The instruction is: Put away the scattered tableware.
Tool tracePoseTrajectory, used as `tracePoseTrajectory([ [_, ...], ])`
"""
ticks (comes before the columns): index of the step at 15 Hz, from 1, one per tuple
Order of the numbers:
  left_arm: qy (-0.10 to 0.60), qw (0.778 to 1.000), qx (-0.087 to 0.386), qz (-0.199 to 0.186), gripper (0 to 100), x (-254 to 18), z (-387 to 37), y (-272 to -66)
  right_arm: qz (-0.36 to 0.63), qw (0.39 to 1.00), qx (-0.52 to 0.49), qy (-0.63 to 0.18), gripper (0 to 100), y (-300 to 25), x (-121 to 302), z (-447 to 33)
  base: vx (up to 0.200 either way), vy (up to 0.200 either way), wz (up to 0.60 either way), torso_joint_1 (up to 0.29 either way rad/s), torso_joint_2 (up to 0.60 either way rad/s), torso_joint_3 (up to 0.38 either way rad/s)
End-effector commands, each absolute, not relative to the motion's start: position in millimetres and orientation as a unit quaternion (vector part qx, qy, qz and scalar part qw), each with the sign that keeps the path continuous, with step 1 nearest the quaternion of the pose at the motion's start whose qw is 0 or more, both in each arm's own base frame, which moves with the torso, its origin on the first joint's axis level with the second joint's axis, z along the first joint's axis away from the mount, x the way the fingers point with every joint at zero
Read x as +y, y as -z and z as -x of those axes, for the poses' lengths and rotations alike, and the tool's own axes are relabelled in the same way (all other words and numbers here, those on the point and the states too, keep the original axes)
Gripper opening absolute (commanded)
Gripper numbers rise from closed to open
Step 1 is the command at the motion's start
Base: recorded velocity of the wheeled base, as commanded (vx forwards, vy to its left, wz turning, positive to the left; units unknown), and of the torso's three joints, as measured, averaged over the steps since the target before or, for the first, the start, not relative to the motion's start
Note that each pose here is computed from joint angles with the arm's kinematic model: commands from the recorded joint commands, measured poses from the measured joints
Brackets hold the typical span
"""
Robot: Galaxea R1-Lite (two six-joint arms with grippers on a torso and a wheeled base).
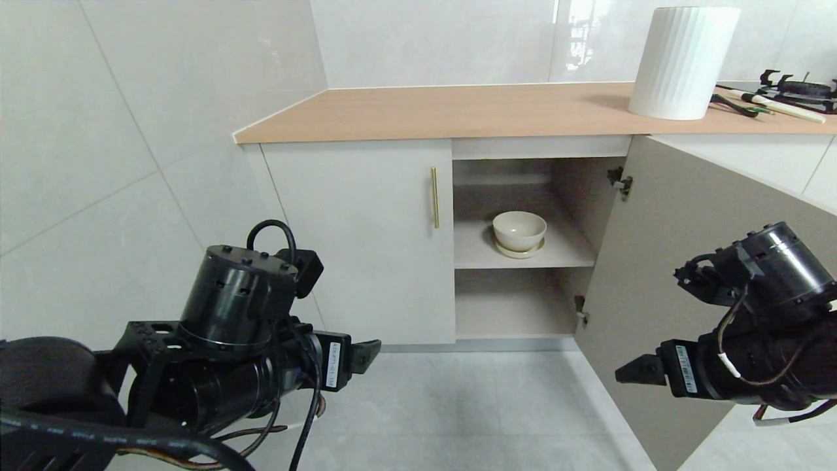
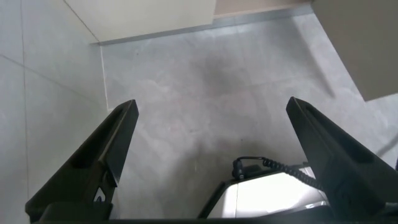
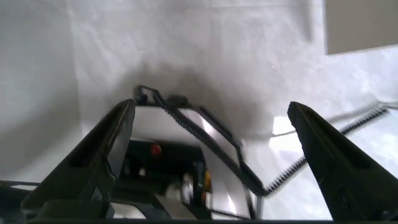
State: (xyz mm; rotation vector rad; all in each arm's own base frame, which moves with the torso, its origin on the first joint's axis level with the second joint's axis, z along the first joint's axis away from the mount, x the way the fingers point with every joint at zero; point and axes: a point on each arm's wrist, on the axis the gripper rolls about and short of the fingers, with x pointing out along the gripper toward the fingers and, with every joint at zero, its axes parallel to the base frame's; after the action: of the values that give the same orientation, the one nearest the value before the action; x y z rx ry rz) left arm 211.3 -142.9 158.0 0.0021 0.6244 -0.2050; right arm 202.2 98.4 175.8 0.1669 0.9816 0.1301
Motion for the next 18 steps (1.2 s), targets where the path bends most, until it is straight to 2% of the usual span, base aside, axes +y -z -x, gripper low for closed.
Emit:
tracePoseTrajectory([
  [1, 0.100, 0.946, 0.307, -0.002, 100, -143.0, -211.7, -157.4, -0.081, 0.879, 0.468, -0.046, 100, -179.7, 91.4, -200.7, 0.000, -0.200, 0.00, 0.002, 0.01, 0.002],
  [9, 0.100, 0.946, 0.308, -0.002, 100, -143.2, -211.9, -157.0, -0.056, 0.858, 0.510, 0.013, 100, -194.0, 65.4, -196.7, 0.000, -0.200, 0.00, 0.005, 0.00, 0.002],
  [12, 0.099, 0.946, 0.309, -0.002, 100, -143.3, -212.1, -156.6, -0.066, 0.849, 0.521, 0.050, 100, -204.9, 46.3, -201.5, 0.000, 0.000, 0.00, 0.000, 0.00, 0.000],
  [18, 0.099, 0.946, 0.309, -0.002, 100, -143.8, -212.7, -156.3, -0.075, 0.847, 0.506, 0.146, 100, -228.7, -24.8, -204.4, 0.000, 0.000, 0.00, 0.000, 0.00, 0.000],
])
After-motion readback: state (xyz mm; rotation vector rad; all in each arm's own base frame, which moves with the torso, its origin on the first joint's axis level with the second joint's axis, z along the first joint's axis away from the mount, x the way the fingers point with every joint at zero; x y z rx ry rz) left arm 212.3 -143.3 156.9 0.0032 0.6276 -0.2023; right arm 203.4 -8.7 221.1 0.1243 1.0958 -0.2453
